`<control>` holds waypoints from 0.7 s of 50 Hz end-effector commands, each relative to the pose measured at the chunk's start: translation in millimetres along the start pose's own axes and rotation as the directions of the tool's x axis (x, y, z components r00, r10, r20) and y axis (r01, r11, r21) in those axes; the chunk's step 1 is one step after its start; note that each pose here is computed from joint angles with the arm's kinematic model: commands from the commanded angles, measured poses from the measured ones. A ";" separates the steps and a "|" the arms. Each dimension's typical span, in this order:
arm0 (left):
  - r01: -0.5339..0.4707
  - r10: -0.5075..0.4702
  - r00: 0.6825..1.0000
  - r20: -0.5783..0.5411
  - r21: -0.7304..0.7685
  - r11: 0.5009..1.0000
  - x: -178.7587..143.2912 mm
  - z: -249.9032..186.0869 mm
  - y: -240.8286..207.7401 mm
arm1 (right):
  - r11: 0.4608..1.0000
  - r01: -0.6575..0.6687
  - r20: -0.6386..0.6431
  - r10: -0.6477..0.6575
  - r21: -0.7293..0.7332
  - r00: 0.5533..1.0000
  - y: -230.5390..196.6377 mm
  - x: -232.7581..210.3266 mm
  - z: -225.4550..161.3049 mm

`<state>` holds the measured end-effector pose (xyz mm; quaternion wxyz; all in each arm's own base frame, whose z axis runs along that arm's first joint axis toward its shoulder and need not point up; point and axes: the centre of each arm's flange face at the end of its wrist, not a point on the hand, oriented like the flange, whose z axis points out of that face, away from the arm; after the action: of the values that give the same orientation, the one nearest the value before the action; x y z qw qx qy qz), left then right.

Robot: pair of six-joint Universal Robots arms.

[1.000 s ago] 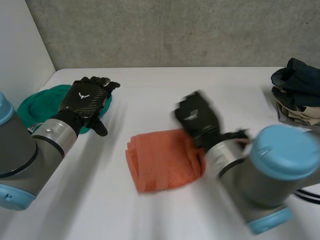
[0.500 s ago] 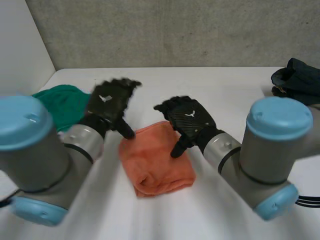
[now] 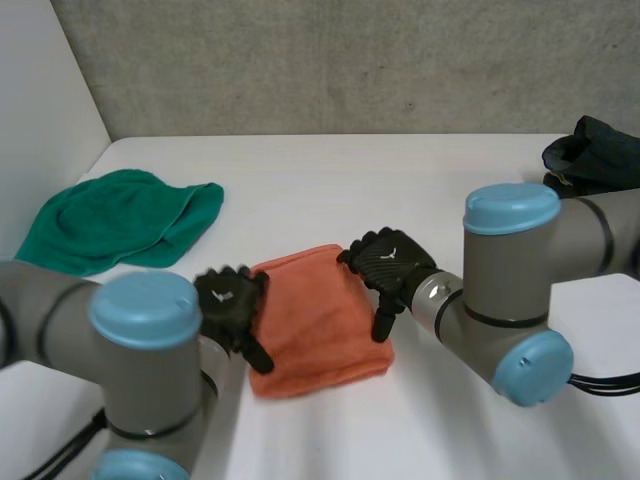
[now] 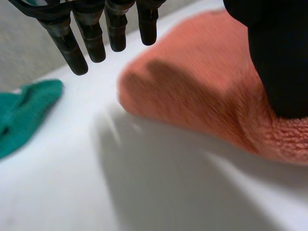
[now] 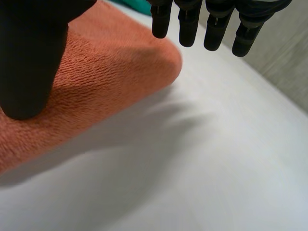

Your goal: Fold the laundry.

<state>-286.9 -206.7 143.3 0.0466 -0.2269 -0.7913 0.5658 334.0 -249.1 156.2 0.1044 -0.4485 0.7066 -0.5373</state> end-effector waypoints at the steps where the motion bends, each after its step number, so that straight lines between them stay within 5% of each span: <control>1: 0.029 -0.015 0.996 -0.088 0.162 0.986 -18.1 0.5 -51.2 | 0.995 0.057 -0.033 -0.054 0.086 0.998 3.9 -12.7 -23.9; 9: 0.059 0.029 0.965 -0.261 0.322 0.945 -8.9 -3.1 -101.5 | 0.984 0.114 0.031 -0.119 0.135 0.992 23.3 -63.3 -57.2; 17: 0.068 0.080 0.909 -0.409 0.334 0.940 2.5 0.6 -122.4 | 0.975 0.128 0.014 -0.133 0.182 0.991 38.8 -80.4 -42.3; 35: 0.067 0.072 0.895 -0.441 0.290 0.955 10.3 10.6 -117.3 | 0.930 0.175 -0.122 -0.143 0.324 0.982 34.7 -76.5 1.0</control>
<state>-335.9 -242.4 245.5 0.2605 -0.3424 -0.6645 0.6110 356.2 -188.8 96.7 0.0961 -0.4542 0.5799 -0.6695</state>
